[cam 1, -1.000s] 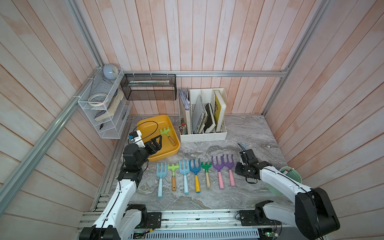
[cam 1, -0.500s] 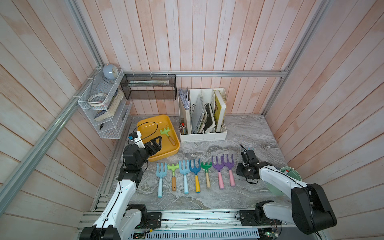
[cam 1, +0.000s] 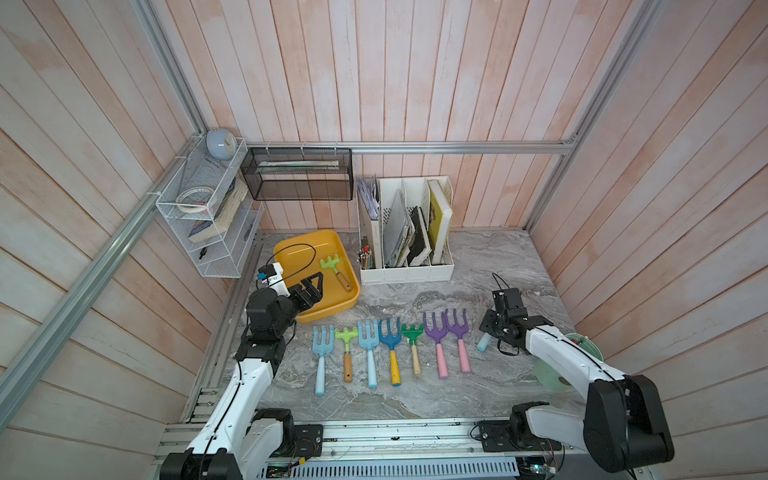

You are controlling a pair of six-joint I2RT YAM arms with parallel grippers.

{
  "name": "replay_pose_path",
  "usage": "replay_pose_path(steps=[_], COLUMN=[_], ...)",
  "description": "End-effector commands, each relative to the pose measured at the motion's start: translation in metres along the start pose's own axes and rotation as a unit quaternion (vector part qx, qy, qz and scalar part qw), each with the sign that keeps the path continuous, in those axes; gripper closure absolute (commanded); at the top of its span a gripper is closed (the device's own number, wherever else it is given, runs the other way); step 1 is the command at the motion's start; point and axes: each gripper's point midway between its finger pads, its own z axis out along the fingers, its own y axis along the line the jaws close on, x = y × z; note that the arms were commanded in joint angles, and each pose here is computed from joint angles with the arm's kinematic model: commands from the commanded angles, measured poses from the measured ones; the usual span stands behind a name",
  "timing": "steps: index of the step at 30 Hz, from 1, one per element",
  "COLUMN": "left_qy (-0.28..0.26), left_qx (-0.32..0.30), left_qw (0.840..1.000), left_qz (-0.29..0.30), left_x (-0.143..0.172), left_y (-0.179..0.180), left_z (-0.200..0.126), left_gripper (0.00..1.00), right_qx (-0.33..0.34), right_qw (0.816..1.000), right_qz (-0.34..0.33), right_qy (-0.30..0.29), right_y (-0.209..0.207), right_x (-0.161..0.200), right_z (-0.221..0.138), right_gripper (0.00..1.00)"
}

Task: Take the hand rake out of the storage box
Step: Pick up the rake at the center of the board.

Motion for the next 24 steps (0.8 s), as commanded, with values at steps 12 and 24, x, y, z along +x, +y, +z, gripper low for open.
replay_pose_path(steps=[12, 24], left_qy=[-0.008, -0.030], left_qx=[-0.032, -0.061], left_qw=[0.999, 0.997], left_qz=[0.008, 0.023], left_x=[-0.002, -0.012], left_y=[0.016, 0.025], left_z=[-0.003, -0.015], left_gripper=[0.00, 0.00], right_qx=[0.041, -0.062], right_qw=[0.994, 0.953], right_qz=[-0.067, -0.296], right_qy=[0.081, 0.008], right_y=[0.000, 0.038], right_x=[0.004, -0.039], right_z=[0.047, 0.005], right_gripper=[0.85, 1.00])
